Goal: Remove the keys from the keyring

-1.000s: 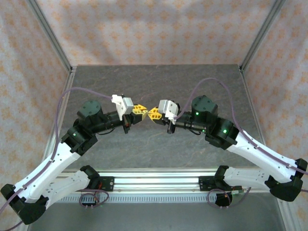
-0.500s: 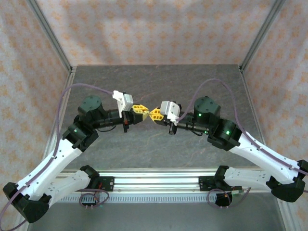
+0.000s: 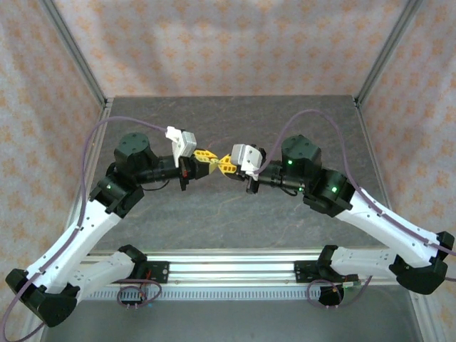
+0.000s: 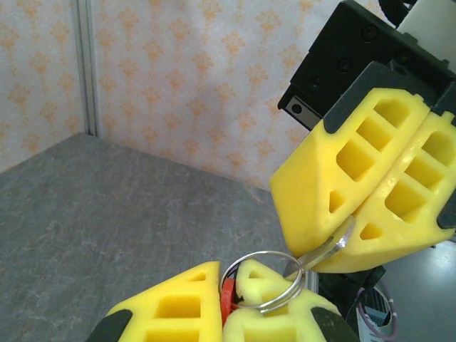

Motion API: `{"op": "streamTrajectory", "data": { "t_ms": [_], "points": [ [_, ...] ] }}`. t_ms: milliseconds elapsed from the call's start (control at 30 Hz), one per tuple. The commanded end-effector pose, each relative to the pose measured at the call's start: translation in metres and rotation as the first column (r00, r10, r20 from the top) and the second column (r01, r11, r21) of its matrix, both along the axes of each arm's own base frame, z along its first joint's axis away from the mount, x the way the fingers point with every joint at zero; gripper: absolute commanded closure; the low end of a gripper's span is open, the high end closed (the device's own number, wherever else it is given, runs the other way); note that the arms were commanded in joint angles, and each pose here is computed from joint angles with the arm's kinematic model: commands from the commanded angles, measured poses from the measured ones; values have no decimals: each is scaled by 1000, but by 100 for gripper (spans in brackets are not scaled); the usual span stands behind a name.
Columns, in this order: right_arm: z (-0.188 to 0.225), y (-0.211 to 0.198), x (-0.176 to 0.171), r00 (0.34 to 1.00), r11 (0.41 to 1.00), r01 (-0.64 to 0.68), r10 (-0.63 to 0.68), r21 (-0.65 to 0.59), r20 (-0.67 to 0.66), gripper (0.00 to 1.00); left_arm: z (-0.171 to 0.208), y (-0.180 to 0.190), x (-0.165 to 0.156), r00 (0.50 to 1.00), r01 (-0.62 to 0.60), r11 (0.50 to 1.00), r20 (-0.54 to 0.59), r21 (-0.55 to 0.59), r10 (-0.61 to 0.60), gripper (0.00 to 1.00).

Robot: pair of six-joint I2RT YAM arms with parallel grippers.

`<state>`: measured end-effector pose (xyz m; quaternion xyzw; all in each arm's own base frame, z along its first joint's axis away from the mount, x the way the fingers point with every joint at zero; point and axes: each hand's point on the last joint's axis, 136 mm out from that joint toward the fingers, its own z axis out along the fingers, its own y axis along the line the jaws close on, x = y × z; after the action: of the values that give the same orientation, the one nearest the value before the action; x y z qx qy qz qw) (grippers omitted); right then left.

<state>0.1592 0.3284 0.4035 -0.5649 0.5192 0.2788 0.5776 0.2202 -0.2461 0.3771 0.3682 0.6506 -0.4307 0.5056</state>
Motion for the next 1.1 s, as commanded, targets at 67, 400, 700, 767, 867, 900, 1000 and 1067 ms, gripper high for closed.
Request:
{"op": "streamTrajectory", "data": {
  "t_ms": [67,400,700,767,867,900,1000,1067],
  "points": [
    [-30,28,-90,892,896,-441,433,-41,-134,100,7,13,60,974,-227,974,-1,-23,227,100],
    [-31,45,-87,876,880,-474,467,-33,-125,100,0,3,55,988,-153,988,-20,-10,153,100],
    [-35,64,-64,915,926,-378,374,2,-149,100,1,6,55,985,-172,985,8,-17,172,100],
    [-37,67,-60,922,933,-360,357,2,-151,100,1,6,54,985,-171,985,17,-22,171,100],
    [-37,71,-58,919,933,-359,357,19,-168,100,0,6,54,984,-176,984,18,-22,176,100],
    [-38,72,-57,918,934,-358,356,21,-176,100,0,6,53,984,-177,984,17,-22,178,100],
    [-40,71,-66,899,916,-401,399,25,-181,100,1,6,51,985,-172,985,24,-29,173,100],
    [-41,70,-67,898,915,-404,401,23,-183,100,0,7,52,984,-179,984,22,-22,179,100]
  ]
}}
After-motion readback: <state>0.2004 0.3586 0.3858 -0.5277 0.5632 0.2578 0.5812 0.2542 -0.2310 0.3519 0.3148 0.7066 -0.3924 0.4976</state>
